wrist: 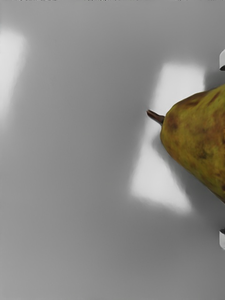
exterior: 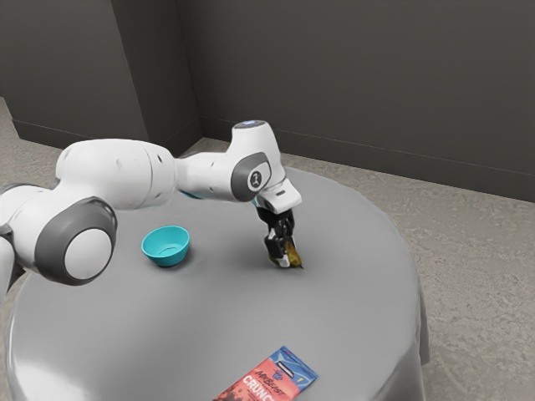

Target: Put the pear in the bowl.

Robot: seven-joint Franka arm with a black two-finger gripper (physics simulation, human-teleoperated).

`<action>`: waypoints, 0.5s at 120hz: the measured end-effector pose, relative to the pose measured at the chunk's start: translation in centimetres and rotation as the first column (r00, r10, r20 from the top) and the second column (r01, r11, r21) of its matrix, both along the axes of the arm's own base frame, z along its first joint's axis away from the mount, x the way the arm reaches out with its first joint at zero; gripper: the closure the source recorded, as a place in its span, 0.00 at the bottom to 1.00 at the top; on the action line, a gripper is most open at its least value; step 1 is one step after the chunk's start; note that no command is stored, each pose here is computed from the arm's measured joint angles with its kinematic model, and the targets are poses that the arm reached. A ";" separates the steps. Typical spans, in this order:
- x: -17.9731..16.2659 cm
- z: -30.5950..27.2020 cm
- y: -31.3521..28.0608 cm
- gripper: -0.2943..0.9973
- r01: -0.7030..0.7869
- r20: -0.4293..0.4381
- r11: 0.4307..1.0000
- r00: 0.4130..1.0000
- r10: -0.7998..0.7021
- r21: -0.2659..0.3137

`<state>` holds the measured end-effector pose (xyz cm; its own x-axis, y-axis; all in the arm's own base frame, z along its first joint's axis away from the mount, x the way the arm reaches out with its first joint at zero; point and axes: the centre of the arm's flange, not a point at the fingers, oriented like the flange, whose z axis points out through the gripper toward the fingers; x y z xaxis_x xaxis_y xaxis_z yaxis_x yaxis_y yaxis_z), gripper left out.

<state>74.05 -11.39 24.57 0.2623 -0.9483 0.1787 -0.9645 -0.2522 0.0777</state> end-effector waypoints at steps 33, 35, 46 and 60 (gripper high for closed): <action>0.2 1.8 1.6 0.49 -0.033 0.012 0.999 0.999 0.034 -0.009; 0.2 2.1 2.1 0.49 -0.041 0.013 0.999 0.999 0.041 -0.006; 0.2 3.5 5.2 0.49 -0.088 0.010 0.996 0.996 0.088 0.010; -0.4 5.5 9.8 0.49 -0.150 -0.001 0.988 0.989 0.150 0.045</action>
